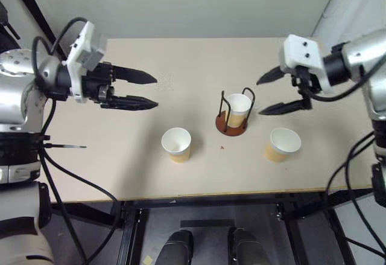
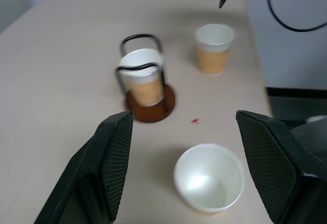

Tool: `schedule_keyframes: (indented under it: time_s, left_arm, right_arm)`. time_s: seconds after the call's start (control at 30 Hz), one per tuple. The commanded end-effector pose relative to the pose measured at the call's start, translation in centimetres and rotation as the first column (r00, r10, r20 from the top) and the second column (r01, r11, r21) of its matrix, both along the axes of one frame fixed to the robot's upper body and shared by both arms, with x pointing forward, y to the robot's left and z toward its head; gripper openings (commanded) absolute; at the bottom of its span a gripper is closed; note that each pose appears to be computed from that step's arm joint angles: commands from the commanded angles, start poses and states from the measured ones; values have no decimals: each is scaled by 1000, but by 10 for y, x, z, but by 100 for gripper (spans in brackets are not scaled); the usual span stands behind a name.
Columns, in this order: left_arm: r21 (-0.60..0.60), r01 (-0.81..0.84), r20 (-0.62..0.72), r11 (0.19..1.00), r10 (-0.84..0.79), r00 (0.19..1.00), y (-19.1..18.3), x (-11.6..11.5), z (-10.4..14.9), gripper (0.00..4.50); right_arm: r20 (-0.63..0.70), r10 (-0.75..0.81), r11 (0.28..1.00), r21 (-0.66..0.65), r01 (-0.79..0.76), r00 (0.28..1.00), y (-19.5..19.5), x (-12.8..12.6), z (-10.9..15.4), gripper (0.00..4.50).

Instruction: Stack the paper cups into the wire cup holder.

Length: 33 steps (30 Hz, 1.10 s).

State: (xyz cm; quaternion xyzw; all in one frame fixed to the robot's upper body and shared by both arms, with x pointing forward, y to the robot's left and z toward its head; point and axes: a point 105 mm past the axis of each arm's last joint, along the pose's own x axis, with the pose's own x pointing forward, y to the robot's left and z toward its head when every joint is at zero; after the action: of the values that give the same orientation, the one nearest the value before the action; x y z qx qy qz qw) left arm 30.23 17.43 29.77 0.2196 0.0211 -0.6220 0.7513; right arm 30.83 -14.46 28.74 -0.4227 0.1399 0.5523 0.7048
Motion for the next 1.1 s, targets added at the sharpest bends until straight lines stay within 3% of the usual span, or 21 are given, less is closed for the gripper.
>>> schedule_keyframes:
  time_s: [0.03,0.17,0.3,0.53,1.0,1.1]
  left_arm:
    - [17,47,38,999,-48,998,-8,-8,7,344]
    - [9,60,43,998,-61,997,-12,-5,11,344]
    - [12,64,44,998,-65,997,-12,-4,11,344]
    - [17,58,50,998,-59,997,-9,-7,14,344]
    - [19,13,61,1000,-14,998,-1,-10,18,344]
    - [21,9,62,1000,-10,998,0,-10,18,344]
  right_arm:
    - [14,8,1000,-13,-8,1000,-4,-16,6,406]
    - [-46,13,988,-156,-20,999,-20,-30,-28,406]
    - [-33,11,964,-264,-20,999,-29,-27,-54,406]
    - [6,5,947,-320,-3,1000,-34,-9,-74,406]
    - [-67,-7,911,-412,-21,998,-53,-1,-113,406]
    - [-69,1,915,-404,-29,998,-49,1,-115,345]
